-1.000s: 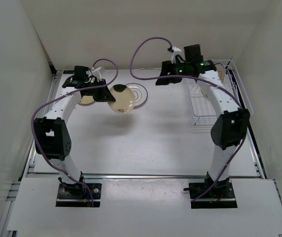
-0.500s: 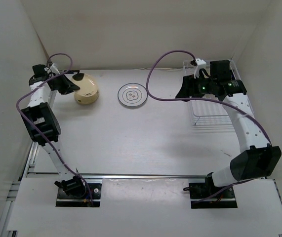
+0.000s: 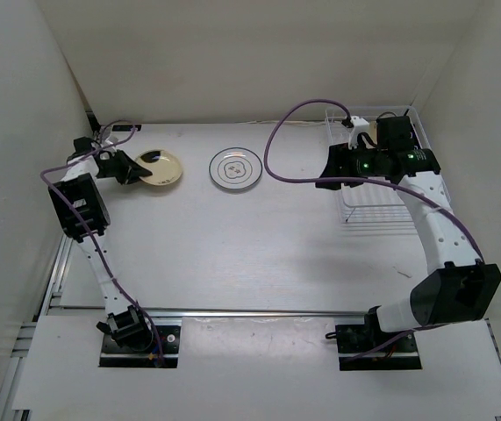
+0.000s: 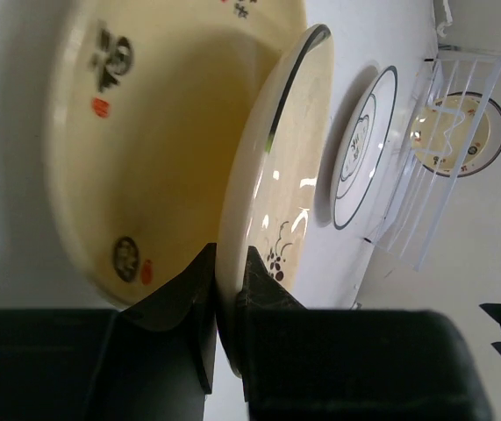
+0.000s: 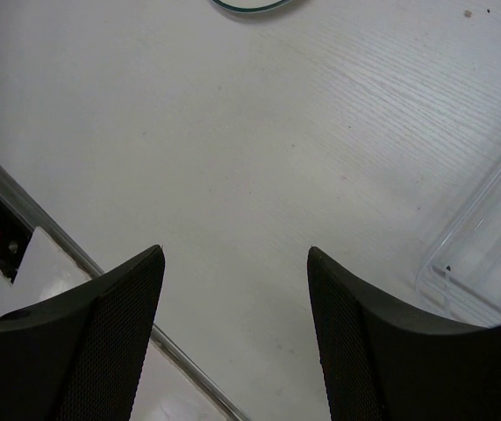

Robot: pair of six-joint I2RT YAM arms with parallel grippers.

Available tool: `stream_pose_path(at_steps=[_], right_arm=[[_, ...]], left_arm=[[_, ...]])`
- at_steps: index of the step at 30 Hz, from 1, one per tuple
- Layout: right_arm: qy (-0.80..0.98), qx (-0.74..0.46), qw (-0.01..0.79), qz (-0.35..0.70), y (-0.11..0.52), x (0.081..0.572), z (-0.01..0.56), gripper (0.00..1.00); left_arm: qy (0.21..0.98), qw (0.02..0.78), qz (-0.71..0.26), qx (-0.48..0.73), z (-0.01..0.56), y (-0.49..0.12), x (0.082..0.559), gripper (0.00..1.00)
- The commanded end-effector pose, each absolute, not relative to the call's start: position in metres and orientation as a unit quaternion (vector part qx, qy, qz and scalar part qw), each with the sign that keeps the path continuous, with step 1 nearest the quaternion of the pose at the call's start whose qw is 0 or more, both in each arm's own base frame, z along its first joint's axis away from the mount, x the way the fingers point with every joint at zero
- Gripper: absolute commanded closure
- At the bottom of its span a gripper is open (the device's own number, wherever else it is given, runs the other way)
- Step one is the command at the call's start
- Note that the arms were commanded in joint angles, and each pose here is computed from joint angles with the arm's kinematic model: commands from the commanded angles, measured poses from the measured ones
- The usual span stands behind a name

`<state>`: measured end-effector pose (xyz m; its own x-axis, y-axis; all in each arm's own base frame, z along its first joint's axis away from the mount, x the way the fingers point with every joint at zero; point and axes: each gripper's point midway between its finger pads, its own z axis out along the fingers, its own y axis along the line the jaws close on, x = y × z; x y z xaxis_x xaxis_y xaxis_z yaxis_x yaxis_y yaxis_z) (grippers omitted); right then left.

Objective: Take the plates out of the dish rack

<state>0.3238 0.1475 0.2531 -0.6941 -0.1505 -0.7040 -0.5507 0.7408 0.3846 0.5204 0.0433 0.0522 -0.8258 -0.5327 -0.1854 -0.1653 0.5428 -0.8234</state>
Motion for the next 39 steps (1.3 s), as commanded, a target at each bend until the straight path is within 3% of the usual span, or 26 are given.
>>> stream_pose_path(at_steps=[1,20,27,32,39], right_arm=[[0.857,-0.219,0.348,0.310,0.150,0.313,0.263,0.30],[0.856,-0.224,0.336,0.322,0.154,0.316,0.257,0.30],[0.857,-0.227,0.338,0.317,0.152,0.312,0.255,0.30],[0.857,-0.227,0.338,0.317,0.152,0.312,0.255,0.30],[0.855,-0.228,0.336,0.321,0.153,0.308,0.255,0.30]], left_arm=[[0.836,0.257,-0.453,-0.176,0.091,0.052,0.536,0.90],[0.847,0.266,-0.417,-0.194,0.075,0.069,0.547,0.87],[0.853,0.268,-0.399,-0.202,0.068,0.075,0.549,0.70],[0.852,0.277,-0.397,-0.197,0.079,0.075,0.550,0.67],[0.855,0.298,-0.380,-0.189,0.097,0.080,0.552,0.37]])
